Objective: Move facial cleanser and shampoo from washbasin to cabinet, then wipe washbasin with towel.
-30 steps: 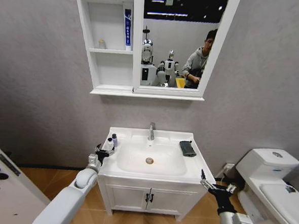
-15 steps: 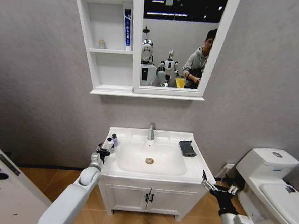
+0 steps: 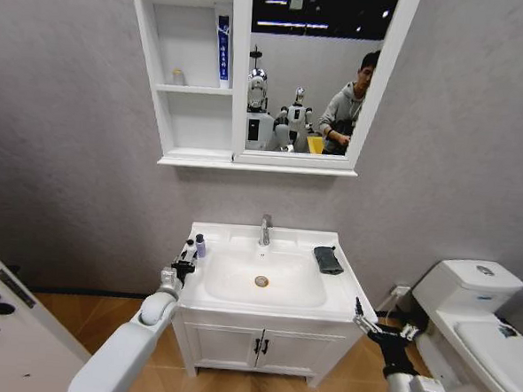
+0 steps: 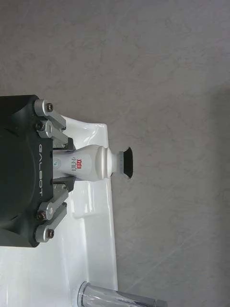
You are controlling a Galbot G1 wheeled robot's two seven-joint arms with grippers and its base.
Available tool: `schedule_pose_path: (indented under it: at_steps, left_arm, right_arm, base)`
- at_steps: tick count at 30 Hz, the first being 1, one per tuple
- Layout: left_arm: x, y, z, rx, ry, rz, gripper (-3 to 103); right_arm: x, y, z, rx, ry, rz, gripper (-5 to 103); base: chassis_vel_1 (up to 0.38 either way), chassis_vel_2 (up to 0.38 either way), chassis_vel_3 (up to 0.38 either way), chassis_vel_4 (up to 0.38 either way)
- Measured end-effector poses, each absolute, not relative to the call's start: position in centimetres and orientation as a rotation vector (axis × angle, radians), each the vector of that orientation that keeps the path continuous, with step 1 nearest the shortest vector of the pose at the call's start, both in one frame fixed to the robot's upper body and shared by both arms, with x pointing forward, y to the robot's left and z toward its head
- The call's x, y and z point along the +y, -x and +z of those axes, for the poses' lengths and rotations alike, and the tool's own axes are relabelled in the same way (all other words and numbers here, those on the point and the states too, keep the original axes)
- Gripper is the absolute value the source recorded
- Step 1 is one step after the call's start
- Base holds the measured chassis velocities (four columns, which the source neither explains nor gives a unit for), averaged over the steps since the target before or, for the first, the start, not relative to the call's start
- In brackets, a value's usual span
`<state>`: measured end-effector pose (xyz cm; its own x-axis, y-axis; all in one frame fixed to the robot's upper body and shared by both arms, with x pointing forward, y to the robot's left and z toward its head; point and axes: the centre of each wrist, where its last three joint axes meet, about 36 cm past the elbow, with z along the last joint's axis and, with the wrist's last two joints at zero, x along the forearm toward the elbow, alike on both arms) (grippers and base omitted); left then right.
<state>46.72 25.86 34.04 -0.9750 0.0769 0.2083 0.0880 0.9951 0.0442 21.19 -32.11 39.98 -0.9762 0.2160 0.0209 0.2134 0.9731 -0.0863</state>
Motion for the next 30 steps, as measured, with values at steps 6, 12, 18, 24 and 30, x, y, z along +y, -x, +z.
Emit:
schedule_pose_path:
  at_steps: [6, 12, 18, 24, 30]
  left_arm:
    - [26.1, -46.2, 34.4, -2.936, 0.131, -0.084, 27]
    - [26.8, -46.0, 35.3, -2.955, 0.126, -0.092, 27]
    - [28.8, -45.9, 38.9, -3.005, 0.135, -0.108, 27]
    - [31.3, -46.2, 44.3, -3.066, 0.158, -0.163, 27]
    - [33.0, -47.6, 53.4, -3.174, 0.172, -0.154, 27]
  right_arm:
    - [-32.0, -21.1, 39.9, -3.089, 0.340, 0.129, 100]
    - [-31.8, -21.1, 39.8, -3.089, 0.339, 0.128, 100]
    - [-31.7, -21.2, 39.9, -3.093, 0.337, 0.124, 100]
    - [-31.4, -21.3, 39.9, -3.098, 0.330, 0.113, 100]
    - [-31.0, -21.6, 40.0, -3.107, 0.314, 0.102, 100]
  base:
    - [0.000, 0.000, 0.000, 0.000]
    - [0.000, 0.000, 0.000, 0.000]
    - [0.000, 0.000, 0.000, 0.000]
    - [0.000, 0.000, 0.000, 0.000]
    - [0.000, 0.000, 0.000, 0.000]
